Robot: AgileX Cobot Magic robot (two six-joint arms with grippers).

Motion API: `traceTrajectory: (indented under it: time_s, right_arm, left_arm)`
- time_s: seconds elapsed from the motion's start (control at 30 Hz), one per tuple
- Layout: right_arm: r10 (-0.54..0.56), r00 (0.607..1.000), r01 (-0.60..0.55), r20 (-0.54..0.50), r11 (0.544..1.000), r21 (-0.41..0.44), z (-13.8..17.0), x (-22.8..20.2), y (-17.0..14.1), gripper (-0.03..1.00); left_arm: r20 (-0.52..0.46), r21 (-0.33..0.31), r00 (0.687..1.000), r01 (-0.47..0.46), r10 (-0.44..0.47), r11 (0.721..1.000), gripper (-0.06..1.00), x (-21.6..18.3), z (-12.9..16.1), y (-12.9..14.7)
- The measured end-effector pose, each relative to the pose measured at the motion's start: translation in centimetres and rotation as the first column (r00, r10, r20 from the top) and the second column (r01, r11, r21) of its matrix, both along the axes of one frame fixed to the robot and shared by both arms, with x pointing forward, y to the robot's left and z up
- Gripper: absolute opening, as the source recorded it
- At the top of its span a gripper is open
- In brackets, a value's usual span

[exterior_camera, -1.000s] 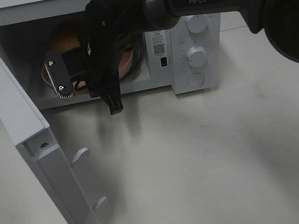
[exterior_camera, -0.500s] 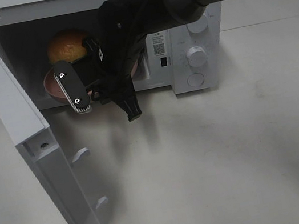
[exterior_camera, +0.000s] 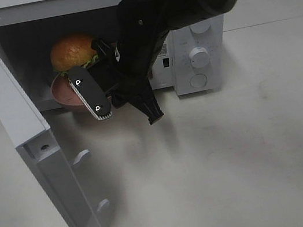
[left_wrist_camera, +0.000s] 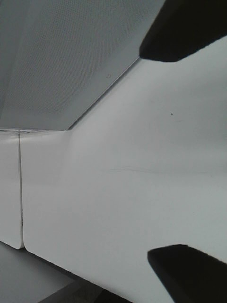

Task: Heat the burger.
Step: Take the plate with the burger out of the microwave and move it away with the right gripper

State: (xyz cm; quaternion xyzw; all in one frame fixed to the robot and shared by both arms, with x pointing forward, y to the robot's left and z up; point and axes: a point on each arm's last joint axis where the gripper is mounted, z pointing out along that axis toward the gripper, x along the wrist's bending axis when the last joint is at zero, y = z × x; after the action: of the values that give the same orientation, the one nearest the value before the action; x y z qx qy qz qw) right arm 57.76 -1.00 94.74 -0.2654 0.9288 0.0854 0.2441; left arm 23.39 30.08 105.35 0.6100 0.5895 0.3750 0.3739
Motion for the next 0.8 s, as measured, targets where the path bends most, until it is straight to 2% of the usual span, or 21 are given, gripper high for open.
traceTrajectory:
  time_s: [0.33, 0.8]
  right_arm:
    - [0.061, 0.998, -0.06, 0.012, 0.997, -0.045, 1.4, -2.3, -2.4, 0.1]
    - [0.071, 0.997, -0.07, 0.025, 0.997, -0.039, 3.2, -5.6, -5.2, 0.1]
  left_arm:
    - [0.0, 0.0, 1.0, 0.0, 0.0, 1.0, 0.99, 0.0, 0.0, 0.0]
    - [0.0, 0.0, 1.0, 0.0, 0.0, 1.0, 0.99, 0.0, 0.0, 0.0]
